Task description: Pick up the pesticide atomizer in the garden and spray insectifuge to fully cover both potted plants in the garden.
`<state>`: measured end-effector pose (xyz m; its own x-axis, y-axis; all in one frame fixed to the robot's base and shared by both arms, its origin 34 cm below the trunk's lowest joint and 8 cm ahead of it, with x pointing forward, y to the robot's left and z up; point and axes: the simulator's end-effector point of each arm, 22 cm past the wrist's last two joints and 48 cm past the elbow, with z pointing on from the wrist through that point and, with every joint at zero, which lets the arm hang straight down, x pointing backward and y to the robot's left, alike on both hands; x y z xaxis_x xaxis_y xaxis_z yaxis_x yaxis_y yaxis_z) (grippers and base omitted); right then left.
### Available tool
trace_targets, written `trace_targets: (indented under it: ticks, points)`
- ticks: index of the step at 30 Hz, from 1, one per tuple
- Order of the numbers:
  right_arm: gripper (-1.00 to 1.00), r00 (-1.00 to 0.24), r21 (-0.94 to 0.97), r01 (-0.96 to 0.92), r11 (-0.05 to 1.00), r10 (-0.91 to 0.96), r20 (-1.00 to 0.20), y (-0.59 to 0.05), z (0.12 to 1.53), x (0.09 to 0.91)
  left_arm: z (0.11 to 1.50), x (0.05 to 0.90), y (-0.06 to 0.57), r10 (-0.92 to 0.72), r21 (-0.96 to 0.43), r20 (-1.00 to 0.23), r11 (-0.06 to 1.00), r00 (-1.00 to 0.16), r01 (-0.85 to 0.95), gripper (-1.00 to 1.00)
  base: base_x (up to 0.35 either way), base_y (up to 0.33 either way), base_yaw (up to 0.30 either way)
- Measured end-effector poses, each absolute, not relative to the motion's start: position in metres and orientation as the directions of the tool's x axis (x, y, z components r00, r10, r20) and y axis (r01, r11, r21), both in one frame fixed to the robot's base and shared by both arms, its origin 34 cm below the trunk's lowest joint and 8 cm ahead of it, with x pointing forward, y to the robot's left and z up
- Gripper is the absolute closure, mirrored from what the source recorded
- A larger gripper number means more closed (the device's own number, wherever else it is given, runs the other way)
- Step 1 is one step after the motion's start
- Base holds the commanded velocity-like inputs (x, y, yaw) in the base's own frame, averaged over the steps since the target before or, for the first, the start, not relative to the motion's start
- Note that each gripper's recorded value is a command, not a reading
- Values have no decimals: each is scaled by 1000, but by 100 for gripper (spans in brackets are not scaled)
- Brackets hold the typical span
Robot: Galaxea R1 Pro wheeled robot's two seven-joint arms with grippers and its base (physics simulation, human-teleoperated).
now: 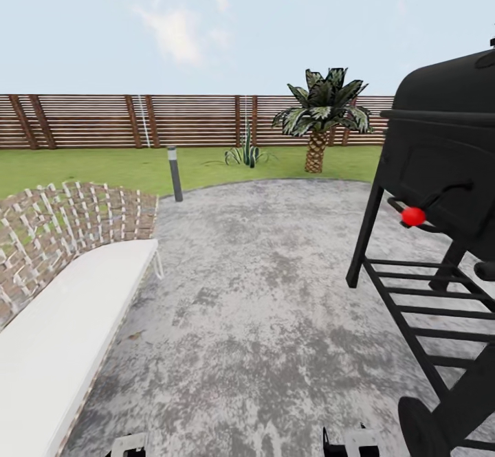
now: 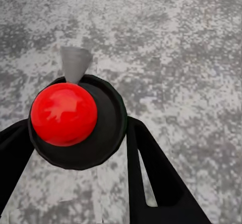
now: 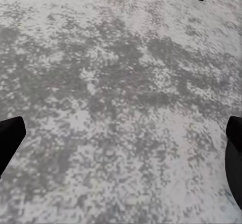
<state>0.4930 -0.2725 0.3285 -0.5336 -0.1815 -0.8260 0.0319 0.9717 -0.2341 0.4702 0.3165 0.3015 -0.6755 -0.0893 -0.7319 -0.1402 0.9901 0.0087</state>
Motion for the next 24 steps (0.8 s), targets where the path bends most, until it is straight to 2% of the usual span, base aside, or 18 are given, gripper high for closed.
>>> trace_targets:
  ticks: [24]
  points:
    - [-100,-533,-238,19,971,-191,-824,-273,328,493,302,470,319,-88,11,-732,990,-676,-141,100,341,0,0]
